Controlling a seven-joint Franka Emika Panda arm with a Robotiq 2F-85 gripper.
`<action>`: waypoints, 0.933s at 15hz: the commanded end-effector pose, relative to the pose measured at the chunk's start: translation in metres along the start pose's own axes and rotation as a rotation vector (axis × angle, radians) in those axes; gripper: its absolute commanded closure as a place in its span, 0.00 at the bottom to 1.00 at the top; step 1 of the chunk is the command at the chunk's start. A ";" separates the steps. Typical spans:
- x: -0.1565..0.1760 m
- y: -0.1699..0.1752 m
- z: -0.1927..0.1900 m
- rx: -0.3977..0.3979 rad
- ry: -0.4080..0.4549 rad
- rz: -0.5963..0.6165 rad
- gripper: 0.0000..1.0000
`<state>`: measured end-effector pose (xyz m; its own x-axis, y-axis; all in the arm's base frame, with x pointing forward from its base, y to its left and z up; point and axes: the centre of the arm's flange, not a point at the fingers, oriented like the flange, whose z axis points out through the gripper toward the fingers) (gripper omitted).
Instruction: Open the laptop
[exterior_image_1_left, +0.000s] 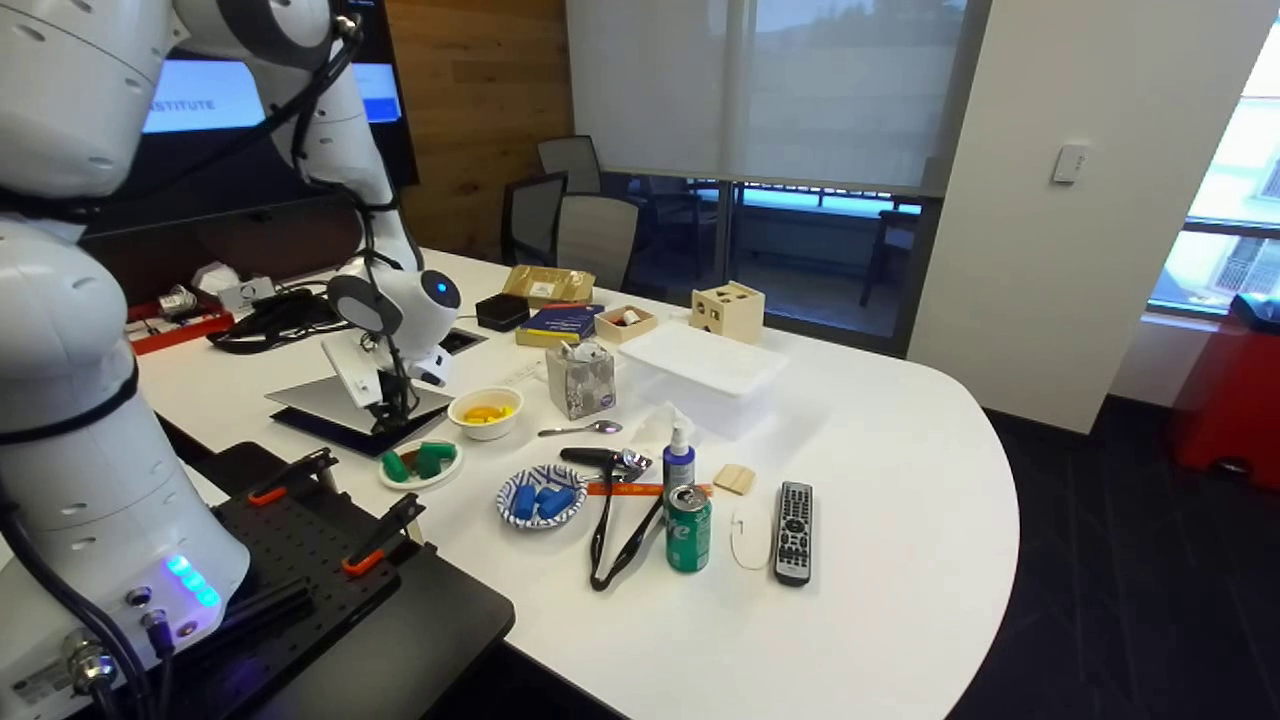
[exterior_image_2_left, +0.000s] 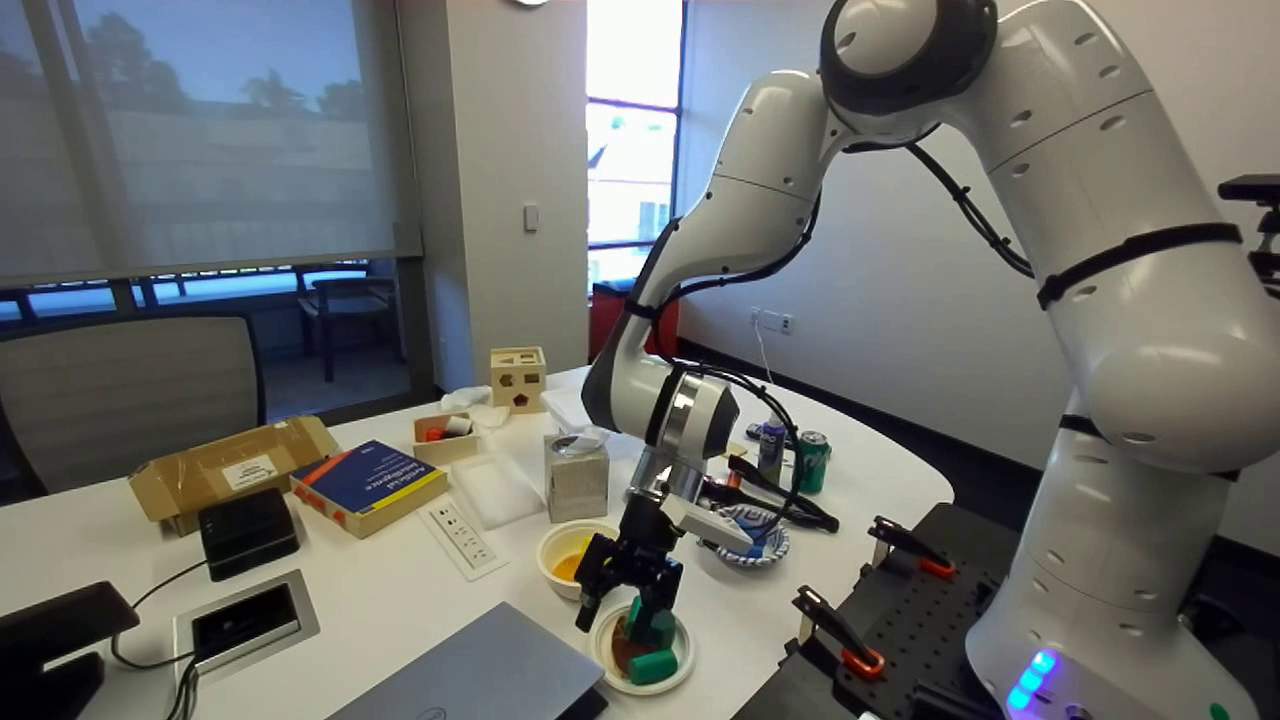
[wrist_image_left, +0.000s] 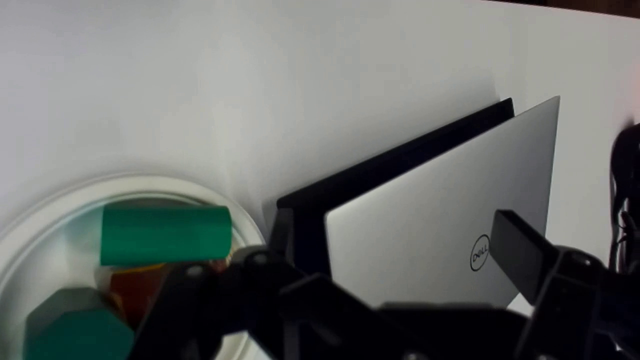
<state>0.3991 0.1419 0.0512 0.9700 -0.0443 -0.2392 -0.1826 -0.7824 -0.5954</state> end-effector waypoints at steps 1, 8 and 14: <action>0.013 0.010 0.020 0.068 -0.033 -0.005 0.00; 0.023 0.017 0.052 0.114 -0.058 0.031 0.00; 0.034 0.022 0.074 0.154 -0.052 0.052 0.00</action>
<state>0.4101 0.1632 -0.0176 0.9454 -0.0458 -0.3227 -0.2586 -0.7081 -0.6571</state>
